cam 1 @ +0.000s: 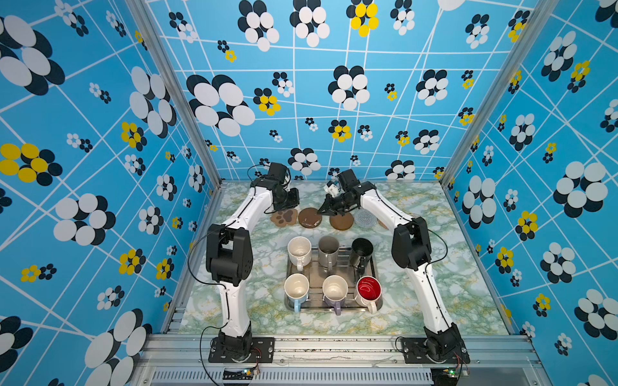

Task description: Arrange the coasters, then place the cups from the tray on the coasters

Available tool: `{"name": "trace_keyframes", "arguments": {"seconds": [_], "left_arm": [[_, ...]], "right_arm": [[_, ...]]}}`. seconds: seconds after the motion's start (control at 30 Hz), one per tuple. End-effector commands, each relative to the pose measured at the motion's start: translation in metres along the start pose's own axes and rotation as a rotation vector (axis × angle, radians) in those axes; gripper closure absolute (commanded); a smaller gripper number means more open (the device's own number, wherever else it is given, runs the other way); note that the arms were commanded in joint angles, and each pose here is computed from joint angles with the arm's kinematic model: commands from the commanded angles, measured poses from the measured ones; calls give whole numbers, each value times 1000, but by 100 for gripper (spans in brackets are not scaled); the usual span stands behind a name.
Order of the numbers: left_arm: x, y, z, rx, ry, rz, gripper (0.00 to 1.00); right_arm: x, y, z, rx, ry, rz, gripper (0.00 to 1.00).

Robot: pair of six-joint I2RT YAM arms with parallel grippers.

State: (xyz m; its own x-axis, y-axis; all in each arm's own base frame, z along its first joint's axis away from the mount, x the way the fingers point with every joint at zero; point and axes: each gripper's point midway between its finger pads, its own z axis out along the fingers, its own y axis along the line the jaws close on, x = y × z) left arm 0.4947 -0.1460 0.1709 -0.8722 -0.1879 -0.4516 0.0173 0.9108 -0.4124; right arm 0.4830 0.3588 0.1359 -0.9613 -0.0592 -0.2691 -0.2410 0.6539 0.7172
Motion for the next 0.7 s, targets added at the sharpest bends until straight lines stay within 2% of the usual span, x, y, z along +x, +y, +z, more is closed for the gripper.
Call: {"name": "trace_keyframes", "arguments": {"seconds": [0.0,0.1,0.13,0.27,0.43,0.47,0.67], "left_arm": [[-19,17,-24,-59,-85,-2,88],[-25,36,-27,-105,-72,-10,78],[-25,43,-26,-124,-62,-12,72],[-27,63,-10,-165,-25,-19,63],[-25,76,24,-185,48,-29,58],[-25,79,30,-192,56,-31,50],[-20,97,66,-237,113,-59,41]], "right_arm": [[-14,15,-49,45,-84,-66,100],[-16,6,-71,78,-125,-64,100],[-16,3,-79,87,-141,-62,100],[-15,-14,-111,116,-206,-36,100],[-6,-40,-136,160,-254,8,100],[-4,-44,-140,164,-263,15,100],[12,-64,-147,169,-280,67,100]]}}
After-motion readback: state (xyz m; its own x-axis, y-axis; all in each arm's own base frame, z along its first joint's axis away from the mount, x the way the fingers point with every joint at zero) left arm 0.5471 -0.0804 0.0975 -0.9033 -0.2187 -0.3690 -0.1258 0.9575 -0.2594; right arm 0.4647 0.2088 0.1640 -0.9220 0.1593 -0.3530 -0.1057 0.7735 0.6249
